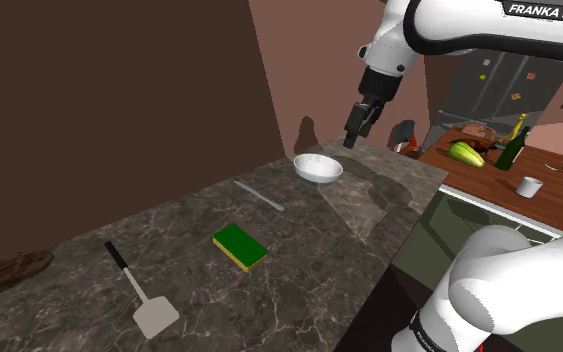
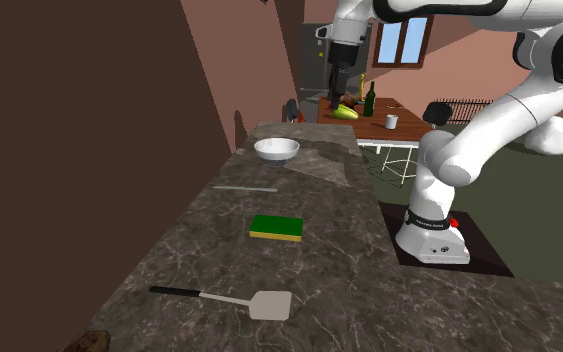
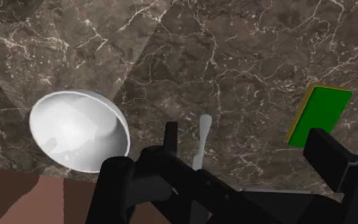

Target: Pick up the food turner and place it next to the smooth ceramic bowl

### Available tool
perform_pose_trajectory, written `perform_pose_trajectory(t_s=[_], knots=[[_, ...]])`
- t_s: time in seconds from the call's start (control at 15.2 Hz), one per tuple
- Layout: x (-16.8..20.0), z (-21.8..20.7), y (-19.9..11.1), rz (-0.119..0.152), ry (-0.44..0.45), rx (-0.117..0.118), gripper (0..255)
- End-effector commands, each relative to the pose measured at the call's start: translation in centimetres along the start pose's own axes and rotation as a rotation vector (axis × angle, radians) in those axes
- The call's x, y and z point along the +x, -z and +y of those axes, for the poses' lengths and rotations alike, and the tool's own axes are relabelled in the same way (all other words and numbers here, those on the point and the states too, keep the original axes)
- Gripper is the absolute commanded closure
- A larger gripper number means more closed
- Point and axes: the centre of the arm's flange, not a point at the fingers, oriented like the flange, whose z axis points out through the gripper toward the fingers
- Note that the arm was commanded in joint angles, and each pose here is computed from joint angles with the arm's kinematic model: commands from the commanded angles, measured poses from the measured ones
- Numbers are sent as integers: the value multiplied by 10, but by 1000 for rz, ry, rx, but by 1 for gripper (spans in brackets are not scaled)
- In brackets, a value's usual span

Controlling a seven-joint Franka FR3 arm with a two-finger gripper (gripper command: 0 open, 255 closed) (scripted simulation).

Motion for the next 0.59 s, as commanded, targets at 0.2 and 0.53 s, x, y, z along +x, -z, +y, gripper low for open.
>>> perform_pose_trajectory(t_s=[0.2,0.53], knots=[[15,-32,-18,-4,-7,3,0],[41,-85,-47,-11,-19,8,0]])
